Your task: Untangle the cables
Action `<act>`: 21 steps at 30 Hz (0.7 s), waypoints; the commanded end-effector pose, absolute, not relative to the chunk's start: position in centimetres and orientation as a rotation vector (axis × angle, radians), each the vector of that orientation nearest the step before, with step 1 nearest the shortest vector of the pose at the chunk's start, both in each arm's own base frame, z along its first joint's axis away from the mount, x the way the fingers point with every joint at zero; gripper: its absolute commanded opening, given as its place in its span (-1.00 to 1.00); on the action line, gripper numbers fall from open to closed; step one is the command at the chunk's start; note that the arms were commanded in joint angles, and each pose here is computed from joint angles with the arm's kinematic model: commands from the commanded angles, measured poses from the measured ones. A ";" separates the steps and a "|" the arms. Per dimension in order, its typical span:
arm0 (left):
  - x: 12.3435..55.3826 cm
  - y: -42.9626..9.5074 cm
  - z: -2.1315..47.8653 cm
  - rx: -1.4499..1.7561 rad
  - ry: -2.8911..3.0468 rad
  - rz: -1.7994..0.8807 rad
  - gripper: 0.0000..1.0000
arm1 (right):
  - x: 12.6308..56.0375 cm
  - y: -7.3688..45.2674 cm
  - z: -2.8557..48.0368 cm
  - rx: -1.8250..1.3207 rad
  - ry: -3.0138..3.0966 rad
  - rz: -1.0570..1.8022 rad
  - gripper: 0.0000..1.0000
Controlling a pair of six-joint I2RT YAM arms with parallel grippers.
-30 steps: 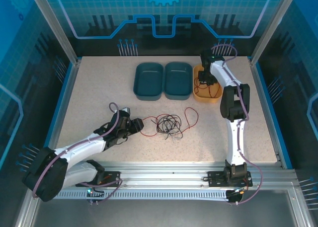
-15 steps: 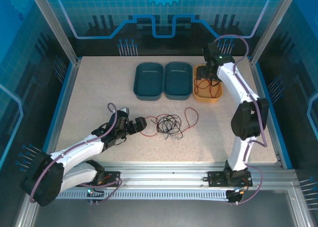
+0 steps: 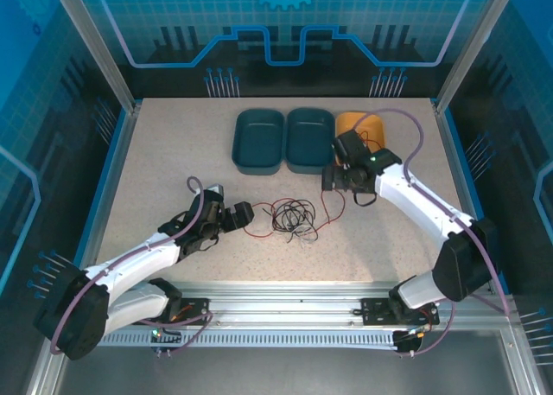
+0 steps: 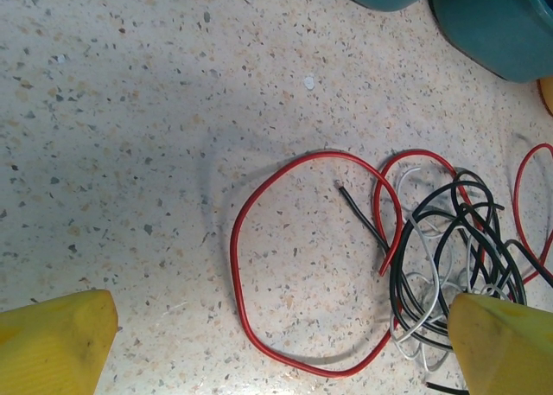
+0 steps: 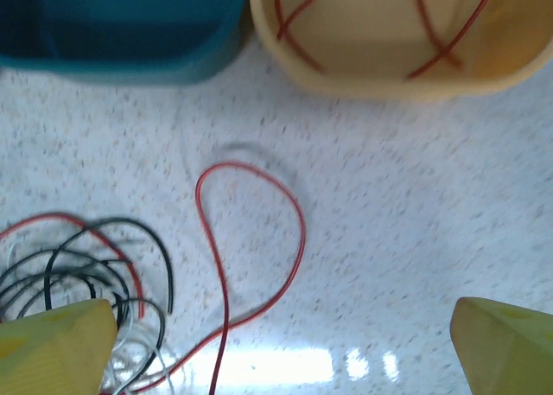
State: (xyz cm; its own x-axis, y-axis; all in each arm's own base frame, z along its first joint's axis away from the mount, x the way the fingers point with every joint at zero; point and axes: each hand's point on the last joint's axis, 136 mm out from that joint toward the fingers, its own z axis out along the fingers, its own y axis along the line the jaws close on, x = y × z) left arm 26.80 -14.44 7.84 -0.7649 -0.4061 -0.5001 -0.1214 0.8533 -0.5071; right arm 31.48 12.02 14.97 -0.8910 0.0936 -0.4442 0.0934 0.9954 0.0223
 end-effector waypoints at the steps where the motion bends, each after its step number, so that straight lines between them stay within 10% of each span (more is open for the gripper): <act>1: 27.5 -14.1 8.8 -0.353 2.385 -0.562 0.98 | 30.1 12.0 13.5 0.261 2.676 0.088 0.99; 8: 27.6 -14.2 8.4 -0.351 2.393 -0.552 0.98 | 28.8 11.6 9.3 0.301 2.747 0.096 0.98; 21: 27.5 -14.3 7.7 -0.374 2.412 -0.566 0.98 | 32.0 12.4 4.6 0.259 2.878 0.127 0.35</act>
State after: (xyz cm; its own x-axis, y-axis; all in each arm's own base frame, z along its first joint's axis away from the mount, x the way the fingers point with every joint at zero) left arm 26.78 -14.17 6.66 -0.7812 -0.3832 -0.4929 -0.1333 0.8737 -0.4679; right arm 30.70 12.23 4.39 -0.9557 0.1748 -0.2369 0.1606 0.9839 0.0780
